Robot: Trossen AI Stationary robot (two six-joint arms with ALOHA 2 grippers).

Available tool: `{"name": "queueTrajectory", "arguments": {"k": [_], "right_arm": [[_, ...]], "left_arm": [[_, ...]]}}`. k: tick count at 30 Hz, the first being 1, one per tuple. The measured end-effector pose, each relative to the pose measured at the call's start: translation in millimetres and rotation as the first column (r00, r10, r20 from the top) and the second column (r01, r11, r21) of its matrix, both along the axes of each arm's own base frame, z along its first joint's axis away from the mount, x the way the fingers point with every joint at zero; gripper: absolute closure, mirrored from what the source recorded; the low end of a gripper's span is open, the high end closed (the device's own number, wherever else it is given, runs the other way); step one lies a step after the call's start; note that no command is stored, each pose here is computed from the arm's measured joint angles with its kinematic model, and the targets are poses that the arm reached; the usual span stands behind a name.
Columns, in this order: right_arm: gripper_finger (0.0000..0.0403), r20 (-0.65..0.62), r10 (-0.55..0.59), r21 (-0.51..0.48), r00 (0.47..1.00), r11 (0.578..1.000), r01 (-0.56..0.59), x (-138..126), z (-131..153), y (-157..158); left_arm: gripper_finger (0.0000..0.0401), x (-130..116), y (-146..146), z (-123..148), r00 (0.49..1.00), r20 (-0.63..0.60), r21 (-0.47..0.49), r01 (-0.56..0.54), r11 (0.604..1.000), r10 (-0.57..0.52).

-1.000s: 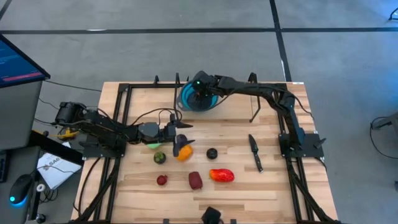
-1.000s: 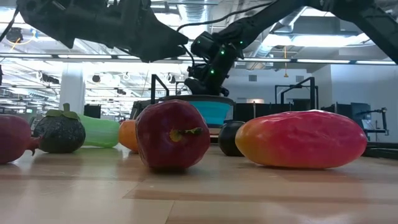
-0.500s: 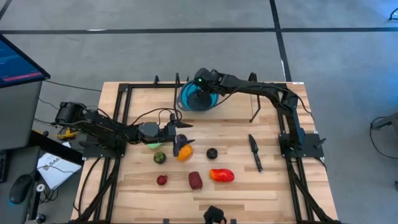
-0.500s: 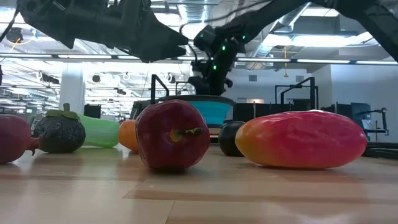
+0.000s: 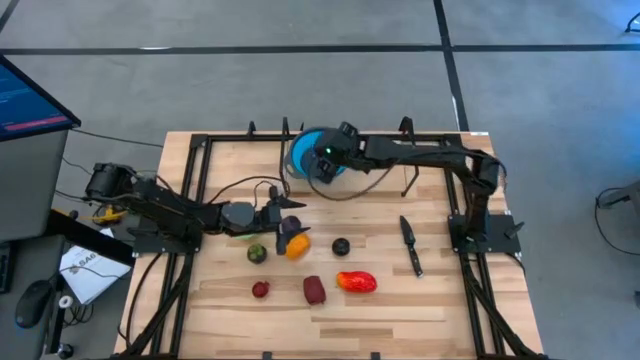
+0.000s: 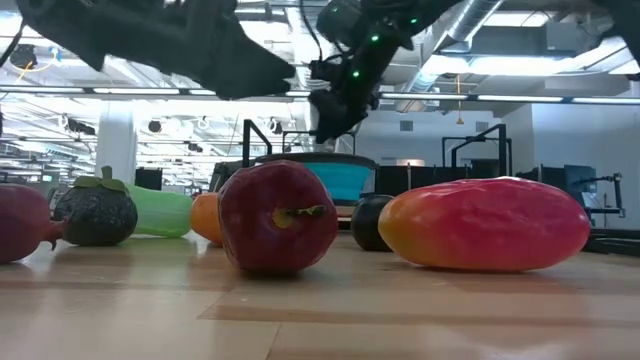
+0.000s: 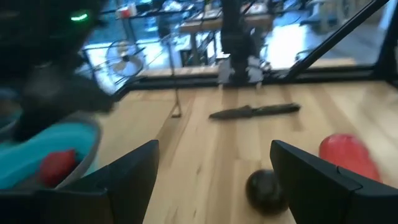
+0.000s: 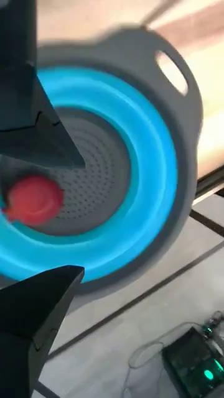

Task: Pick & Place Fruit
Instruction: Put the green lettuce into the blue strainer bowl on the shelf

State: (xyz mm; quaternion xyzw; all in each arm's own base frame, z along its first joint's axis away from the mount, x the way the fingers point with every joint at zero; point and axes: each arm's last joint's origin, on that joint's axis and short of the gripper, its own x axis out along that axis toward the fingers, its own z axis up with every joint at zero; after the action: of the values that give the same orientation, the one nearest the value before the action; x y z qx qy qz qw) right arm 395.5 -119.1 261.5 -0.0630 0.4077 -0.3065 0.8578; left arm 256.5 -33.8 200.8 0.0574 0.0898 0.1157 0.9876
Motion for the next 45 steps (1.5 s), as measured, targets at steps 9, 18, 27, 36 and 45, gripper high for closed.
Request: {"name": "queueTrajectory", "arguments": {"k": [9, 18, 27, 36, 45], "right_arm": [[0.0143, 0.114, 0.129, -0.039, 0.985, 0.991, -0.125, -48, 2, 67], [0.0143, 0.169, 0.2, 0.02, 0.965, 0.978, -0.206, -81, -28, 115], [0.0143, 0.182, 0.217, 0.037, 0.959, 0.973, -0.227, -84, -45, 127], [0.0143, 0.202, 0.216, 0.033, 0.955, 0.973, -0.227, -83, -43, 127], [0.0143, 0.206, 0.216, 0.031, 0.954, 0.973, -0.227, -83, -43, 127]], "left_arm": [[0.0103, -43, 1, 29, 0.995, -0.046, -0.165, -0.091, 0.982, 0.084], [0.0103, -76, 10, 34, 0.96, -0.245, -0.352, -0.222, 0.91, 0.139], [0.0101, -73, 30, 8, 0.8, -0.563, -0.353, -0.461, 0.814, 0.208], [0.0068, -53, 54, -41, 0.598, -0.786, -0.282, -0.576, 0.768, 0.16], [0.0089, -45, 49, -67, 0.494, -0.862, -0.239, -0.587, 0.773, 0.109]]}}
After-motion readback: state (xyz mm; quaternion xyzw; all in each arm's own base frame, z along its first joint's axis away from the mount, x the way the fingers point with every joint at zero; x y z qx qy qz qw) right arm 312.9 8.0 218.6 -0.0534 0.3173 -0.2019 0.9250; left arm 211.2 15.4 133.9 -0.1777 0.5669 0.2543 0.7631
